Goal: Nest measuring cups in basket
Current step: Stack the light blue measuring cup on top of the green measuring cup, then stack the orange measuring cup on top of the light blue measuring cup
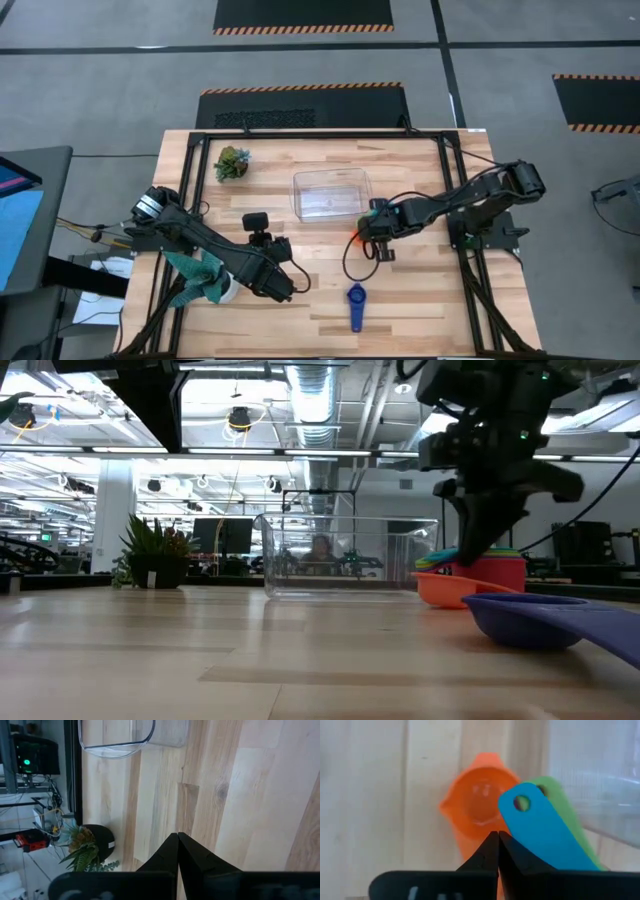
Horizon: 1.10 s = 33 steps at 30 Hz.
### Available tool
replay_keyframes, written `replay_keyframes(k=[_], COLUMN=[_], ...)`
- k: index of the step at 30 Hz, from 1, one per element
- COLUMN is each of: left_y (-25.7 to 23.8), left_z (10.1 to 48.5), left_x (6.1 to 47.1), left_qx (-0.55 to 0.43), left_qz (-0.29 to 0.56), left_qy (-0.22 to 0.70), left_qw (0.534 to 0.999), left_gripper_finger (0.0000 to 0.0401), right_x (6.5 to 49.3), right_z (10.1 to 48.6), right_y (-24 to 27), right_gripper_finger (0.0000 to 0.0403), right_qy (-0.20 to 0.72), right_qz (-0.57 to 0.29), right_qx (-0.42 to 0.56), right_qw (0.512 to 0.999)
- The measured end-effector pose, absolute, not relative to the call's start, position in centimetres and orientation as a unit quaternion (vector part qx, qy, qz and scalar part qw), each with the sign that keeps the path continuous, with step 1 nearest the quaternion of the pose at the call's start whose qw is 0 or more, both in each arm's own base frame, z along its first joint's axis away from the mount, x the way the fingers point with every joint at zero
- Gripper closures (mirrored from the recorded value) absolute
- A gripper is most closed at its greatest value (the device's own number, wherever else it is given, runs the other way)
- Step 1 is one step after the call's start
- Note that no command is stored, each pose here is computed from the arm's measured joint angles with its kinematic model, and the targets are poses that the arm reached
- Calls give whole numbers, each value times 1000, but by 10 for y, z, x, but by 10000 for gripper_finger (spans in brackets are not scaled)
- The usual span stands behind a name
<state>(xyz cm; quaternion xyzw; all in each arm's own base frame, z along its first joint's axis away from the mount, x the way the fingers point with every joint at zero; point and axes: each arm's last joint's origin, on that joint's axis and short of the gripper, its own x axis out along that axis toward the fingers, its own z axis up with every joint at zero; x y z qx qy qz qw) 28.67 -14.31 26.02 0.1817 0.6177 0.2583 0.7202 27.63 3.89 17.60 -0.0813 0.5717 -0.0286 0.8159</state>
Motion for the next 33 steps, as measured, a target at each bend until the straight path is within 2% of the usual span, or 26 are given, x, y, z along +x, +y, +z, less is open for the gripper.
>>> replay_keyframes(k=[10, 16, 22, 26, 33], left_y=[-143, -144, -146, -146, -146], left_z=[260, 260, 259, 259, 259], left_x=[287, 289, 291, 292, 293], left_qx=[179, 172, 162, 157, 156], left_qz=[259, 259, 257, 256, 256], left_qy=[617, 611, 602, 598, 596], left_qw=[721, 728, 738, 743, 745], left_gripper_finger=[401, 401, 401, 401, 401], right_x=[281, 286, 283, 284, 299], right_z=[180, 203, 218, 208, 169], right_y=[42, 58, 86, 96, 101], right_gripper_finger=[379, 377, 384, 384, 387], right_qy=[549, 554, 550, 553, 573], right_qz=[-34, -28, 15, -15, -68], right_qx=[-76, -66, -85, -107, -131], right_qw=[832, 830, 831, 826, 806])
